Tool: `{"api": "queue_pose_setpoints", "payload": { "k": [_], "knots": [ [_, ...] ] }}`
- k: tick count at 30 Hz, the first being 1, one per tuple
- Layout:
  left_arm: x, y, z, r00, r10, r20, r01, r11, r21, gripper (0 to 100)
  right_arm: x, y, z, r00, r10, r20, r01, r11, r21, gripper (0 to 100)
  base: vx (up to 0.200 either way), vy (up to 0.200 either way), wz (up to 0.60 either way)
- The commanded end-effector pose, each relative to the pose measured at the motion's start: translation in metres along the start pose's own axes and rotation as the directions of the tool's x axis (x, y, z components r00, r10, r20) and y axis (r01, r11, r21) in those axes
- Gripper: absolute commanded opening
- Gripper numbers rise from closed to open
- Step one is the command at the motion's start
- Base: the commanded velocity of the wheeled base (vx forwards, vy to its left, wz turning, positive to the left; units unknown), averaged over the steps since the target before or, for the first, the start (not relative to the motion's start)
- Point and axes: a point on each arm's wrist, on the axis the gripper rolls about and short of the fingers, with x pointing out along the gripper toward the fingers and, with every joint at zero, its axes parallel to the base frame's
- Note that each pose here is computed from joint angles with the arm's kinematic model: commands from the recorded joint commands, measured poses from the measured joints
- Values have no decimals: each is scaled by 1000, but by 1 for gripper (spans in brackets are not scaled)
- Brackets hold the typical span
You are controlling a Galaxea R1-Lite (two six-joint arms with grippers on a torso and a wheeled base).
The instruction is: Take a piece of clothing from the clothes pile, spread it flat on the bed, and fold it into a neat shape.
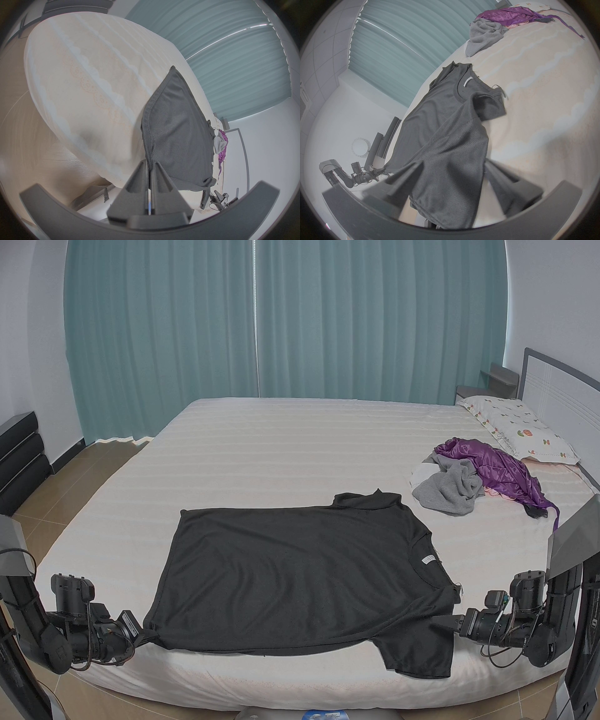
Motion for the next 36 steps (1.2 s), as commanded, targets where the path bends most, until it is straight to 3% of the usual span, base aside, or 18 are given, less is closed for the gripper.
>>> {"api": "queue_pose_setpoints", "payload": {
  "k": [1,17,30,36],
  "knots": [
    [0,0,0,1000,-1,2,1,1000,0,0,-7,2,1,1000,2,20,-2,1000,-10,0,0,0,0],
    [-3,0,-1,1000,3,12,-4,1000,14,0,-32,4,0,999,-32,39,31,999,14,0,0,0,0],
    [-16,-2,-5,999,5,49,-9,997,81,0,-58,12,-11,991,-98,-89,96,995,-34,0,0,0,0],
    [-20,0,-5,992,66,108,-80,988,136,0,-73,21,-15,988,-106,-109,101,993,-55,0,0,0,0]
  ]
}}
